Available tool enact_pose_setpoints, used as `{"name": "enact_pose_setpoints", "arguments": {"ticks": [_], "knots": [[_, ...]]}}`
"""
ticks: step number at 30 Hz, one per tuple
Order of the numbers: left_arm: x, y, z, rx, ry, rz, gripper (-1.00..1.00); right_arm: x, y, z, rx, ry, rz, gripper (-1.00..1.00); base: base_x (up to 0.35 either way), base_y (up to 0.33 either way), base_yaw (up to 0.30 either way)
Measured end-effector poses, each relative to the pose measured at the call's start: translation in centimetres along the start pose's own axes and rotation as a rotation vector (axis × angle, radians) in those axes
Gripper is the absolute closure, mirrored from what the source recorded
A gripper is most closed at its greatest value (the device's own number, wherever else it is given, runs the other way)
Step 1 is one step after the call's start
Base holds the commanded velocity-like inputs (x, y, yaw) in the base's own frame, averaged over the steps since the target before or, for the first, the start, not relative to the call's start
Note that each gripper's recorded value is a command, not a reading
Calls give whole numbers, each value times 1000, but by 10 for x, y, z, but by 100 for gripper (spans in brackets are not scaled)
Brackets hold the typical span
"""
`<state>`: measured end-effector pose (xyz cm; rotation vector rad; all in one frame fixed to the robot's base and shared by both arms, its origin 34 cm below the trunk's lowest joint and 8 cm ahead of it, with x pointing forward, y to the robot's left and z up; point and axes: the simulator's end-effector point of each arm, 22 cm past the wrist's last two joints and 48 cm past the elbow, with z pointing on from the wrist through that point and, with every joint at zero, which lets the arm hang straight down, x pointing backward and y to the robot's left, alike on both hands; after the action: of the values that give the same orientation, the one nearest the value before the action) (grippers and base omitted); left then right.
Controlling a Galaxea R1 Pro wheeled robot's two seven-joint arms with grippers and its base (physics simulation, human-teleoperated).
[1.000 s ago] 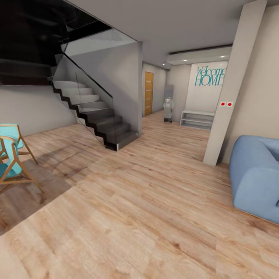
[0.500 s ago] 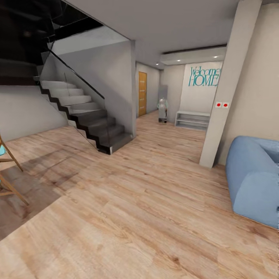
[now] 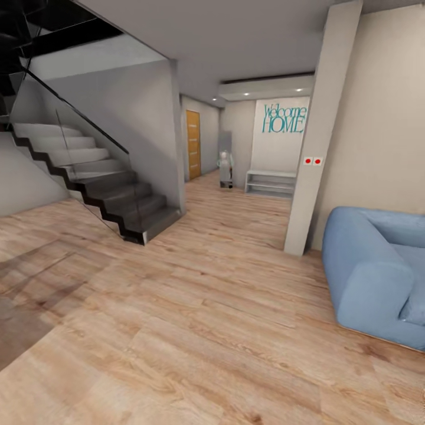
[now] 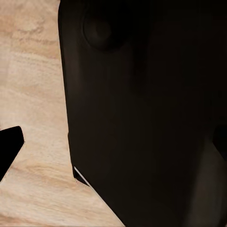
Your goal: Turn on the radio receiver that's on the table in the living room.
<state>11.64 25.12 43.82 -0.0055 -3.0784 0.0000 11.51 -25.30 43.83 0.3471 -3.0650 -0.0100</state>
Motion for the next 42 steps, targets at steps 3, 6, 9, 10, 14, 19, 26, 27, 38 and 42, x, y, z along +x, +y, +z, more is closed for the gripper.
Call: {"name": "enact_pose_setpoints", "arguments": {"ticks": [3, 6, 9, 10, 14, 19, 26, 27, 38, 42], "knots": [[-1, 0, 0, 0, -2, 0, -100, -1, 0, 0, 0, -2, 0, -100, 325, 0, -237], [-1, 0, 0, 0, -3, -1, -100, -1, 0, 0, 0, -3, 0, -100, 325, 0, -237], [-2, 0, 0, 0, -5, -2, -100, -2, 0, 0, 1, -5, 0, -100, 325, 0, -237], [-2, 0, 0, 0, -5, -2, -100, -2, 0, 0, 1, -5, 0, -100, 325, 0, -237], [-3, 0, 0, 0, -7, -2, -100, -3, 0, 0, 1, -7, 1, -100, 325, 0, -237], [-4, 0, 0, 0, -10, -1, -100, -4, -1, 0, 2, -10, 1, -100, 324, 0, -236], [-5, 0, 0, 0, -12, -2, -100, -4, -1, 0, 2, -11, 2, -100, 154, 0, -98], [-5, 0, 0, 0, -12, -2, -100, -4, -1, 0, 2, -11, 4, -100, 32, 0, -159], [-5, 0, 0, 0, -13, -1, -100, -4, -1, 0, 2, -11, 11, -100, 6, 0, -257], [-5, 0, 0, 0, -13, -3, -100, -4, -1, 0, 2, -11, 11, -100, 0, 0, -281]]}}
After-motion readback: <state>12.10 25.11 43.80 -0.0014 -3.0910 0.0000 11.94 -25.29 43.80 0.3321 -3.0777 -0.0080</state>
